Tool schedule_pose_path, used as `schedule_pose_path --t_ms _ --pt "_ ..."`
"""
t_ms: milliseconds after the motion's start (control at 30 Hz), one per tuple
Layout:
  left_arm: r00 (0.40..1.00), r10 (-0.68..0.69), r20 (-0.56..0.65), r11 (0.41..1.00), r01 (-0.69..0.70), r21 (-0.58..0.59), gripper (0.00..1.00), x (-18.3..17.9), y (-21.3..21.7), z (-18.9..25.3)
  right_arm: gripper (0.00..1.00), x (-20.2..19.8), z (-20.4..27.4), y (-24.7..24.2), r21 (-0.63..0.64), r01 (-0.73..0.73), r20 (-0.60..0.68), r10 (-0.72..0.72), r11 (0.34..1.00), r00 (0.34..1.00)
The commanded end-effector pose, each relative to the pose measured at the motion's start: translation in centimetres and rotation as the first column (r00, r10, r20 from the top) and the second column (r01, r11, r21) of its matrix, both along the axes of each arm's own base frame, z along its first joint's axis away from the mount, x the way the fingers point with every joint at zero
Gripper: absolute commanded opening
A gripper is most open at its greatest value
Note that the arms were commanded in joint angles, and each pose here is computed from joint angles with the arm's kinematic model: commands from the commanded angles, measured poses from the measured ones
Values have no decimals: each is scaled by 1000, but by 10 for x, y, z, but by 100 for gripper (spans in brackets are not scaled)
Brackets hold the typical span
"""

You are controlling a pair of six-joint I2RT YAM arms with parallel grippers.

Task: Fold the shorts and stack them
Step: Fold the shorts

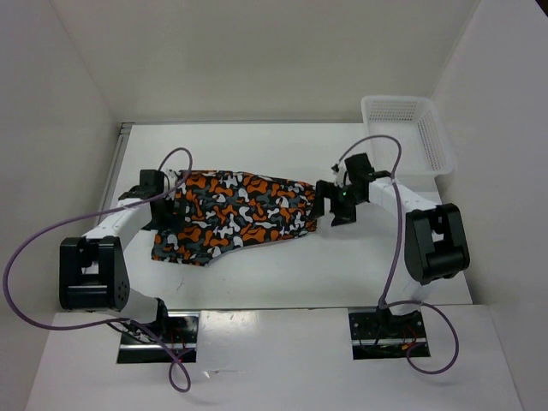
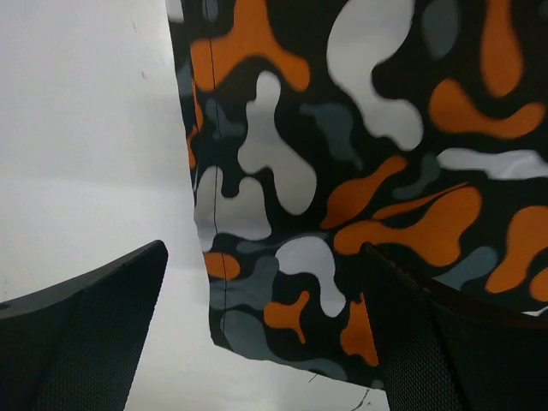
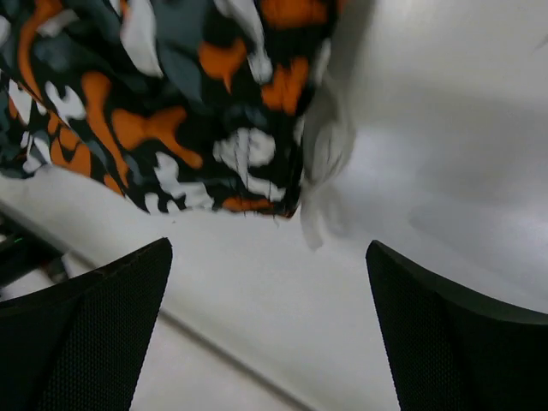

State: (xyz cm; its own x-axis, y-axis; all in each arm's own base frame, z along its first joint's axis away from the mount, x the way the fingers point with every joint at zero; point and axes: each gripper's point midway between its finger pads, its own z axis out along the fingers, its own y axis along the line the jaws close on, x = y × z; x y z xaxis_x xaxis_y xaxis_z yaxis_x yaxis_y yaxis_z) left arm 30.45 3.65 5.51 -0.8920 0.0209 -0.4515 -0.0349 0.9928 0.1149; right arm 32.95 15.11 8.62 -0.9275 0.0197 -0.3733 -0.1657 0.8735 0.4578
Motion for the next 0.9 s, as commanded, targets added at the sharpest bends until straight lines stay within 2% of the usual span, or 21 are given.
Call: schedule_pose_path --t_ms 0,133,267,467,567,700,733,800,833,867 --pt "999 5 -35 1000 -4 17 99 -15 2 -5 97 -46 -5 32 206 141 -276 -81 968 958" --pt "998 42 -42 995 -38 91 99 -16 16 -14 92 -48 -24 31 177 183 -339 -114 967 934" --pt "996 42 -74 995 -35 90 99 -19 16 -25 87 -46 -38 37 177 210 -387 -128 961 913" --pt "992 53 -111 993 -40 111 99 -29 20 -39 83 -14 -42 53 211 211 -348 -128 955 929" --pt "992 53 -118 993 -39 111 99 -29 20 -45 76 3 -51 56 178 223 -349 -150 958 925" --pt "990 41 -132 996 -29 86 99 -29 15 -52 61 15 -60 56 135 231 -328 -176 964 928" --pt "989 40 -141 996 -28 86 99 -30 15 -54 49 18 -61 57 135 238 -333 -183 962 925" --pt "991 36 -130 997 -26 76 99 -23 14 -52 33 20 -61 57 139 237 -325 -182 961 928" --pt "989 35 -142 997 -25 76 99 -24 14 -55 20 20 -61 57 139 237 -325 -182 961 928" --pt "989 35 -141 997 -25 76 99 -21 14 -54 14 22 -63 54 122 245 -317 -196 962 928"
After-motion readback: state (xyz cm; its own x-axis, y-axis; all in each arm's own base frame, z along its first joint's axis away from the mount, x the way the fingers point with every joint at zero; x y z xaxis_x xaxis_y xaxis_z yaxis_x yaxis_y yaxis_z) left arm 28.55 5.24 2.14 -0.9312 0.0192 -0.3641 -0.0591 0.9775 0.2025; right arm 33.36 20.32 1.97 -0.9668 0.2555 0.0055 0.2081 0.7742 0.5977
